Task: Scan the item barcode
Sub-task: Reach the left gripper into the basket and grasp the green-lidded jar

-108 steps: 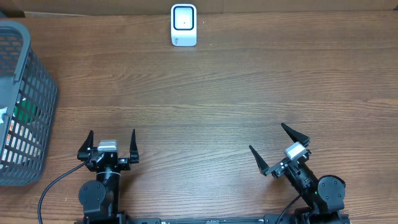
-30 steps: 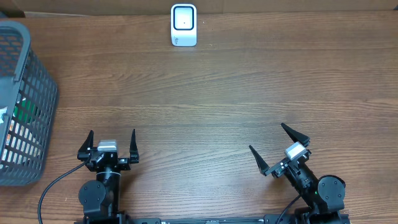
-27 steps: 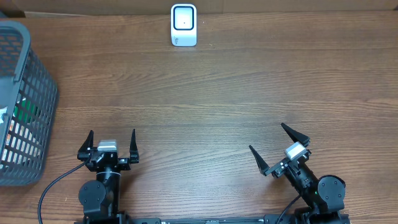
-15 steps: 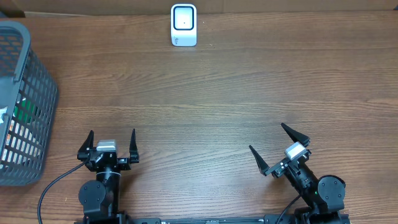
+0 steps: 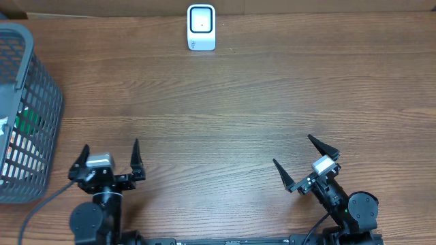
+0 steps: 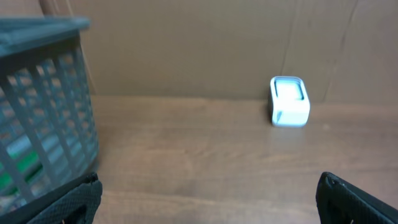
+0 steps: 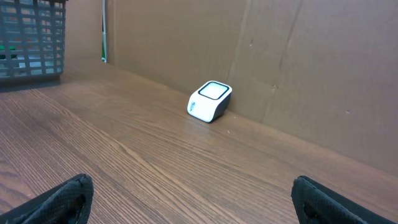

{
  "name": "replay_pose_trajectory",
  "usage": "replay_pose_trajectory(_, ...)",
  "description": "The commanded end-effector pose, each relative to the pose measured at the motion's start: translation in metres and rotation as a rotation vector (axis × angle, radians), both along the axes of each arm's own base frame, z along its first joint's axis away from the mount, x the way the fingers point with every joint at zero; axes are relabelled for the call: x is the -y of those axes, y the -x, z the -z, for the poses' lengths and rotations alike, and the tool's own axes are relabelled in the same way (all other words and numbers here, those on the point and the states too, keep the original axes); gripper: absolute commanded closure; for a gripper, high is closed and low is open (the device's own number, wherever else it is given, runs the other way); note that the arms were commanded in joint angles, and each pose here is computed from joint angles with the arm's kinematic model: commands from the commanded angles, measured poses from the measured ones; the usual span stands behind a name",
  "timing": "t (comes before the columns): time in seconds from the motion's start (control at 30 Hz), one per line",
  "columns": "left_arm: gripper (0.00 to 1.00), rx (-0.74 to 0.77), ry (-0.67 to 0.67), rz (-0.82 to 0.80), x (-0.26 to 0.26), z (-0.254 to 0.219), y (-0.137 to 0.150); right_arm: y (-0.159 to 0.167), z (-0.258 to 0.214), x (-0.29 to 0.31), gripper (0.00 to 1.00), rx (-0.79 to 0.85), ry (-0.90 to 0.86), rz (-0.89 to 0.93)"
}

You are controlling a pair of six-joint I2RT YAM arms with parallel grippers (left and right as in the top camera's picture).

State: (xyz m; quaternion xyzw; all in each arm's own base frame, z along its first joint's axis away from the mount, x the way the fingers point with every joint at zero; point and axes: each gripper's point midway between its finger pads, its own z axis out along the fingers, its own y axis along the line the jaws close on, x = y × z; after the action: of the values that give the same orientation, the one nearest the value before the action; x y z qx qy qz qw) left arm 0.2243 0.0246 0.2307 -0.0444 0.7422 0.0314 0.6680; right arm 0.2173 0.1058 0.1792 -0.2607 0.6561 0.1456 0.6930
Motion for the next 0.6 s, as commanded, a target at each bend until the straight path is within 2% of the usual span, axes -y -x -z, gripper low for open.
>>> replay_pose_trajectory(0.0, 0.00, 0.015, 0.065, 0.031, 0.007, -0.037, 0.000, 0.001, 0.002, -0.001, 0.00, 0.000, -0.004, -0.008)
replay_pose_trajectory(0.23, 0.00, -0.106, 0.099, 0.139, 0.024, -0.094, -0.022, 0.001, 0.002, -0.001, 0.00, 0.000, -0.004, -0.008)
replay_pose_trajectory(0.57, 0.00, -0.555, 0.197, 0.200, 0.033, -0.135, -0.062, 0.001, 0.002, -0.001, 0.00, 0.000, -0.004, -0.008)
